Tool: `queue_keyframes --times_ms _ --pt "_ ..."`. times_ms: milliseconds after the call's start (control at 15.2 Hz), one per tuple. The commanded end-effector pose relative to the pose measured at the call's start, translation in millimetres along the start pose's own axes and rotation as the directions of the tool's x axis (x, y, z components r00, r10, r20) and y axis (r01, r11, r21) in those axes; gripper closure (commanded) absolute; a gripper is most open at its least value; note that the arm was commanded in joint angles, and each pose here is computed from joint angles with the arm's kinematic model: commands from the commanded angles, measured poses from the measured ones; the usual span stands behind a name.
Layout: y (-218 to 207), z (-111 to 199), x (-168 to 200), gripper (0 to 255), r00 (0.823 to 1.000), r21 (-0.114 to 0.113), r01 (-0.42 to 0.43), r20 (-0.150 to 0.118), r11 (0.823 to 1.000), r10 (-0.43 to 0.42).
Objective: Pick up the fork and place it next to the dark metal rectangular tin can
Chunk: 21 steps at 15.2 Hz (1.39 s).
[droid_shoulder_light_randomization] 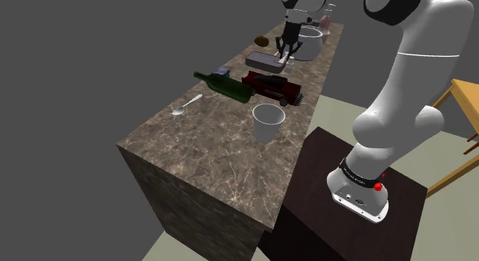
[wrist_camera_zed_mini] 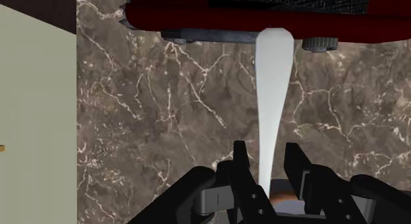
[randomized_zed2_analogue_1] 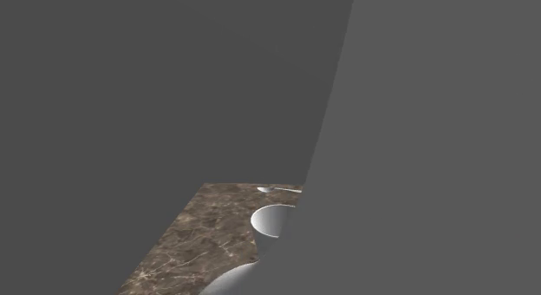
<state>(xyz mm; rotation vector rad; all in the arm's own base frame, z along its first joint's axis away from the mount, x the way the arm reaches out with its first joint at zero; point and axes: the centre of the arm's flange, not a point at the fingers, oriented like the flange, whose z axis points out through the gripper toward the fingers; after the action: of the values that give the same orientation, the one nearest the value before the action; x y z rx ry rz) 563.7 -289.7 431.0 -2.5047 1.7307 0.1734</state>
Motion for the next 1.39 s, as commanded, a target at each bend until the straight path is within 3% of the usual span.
queue_keyframes --times_ms 0,1056,1320 --pt "15.3 -3.8 21.7 255 1.0 0.0 0.001 0.0 1.0 -0.001" --pt "113.6 -32.5 206.4 255 1.0 0.0 0.001 0.0 1.0 -0.001" --pt "115.0 -17.1 210.9 255 1.0 0.0 0.001 0.0 1.0 -0.001"
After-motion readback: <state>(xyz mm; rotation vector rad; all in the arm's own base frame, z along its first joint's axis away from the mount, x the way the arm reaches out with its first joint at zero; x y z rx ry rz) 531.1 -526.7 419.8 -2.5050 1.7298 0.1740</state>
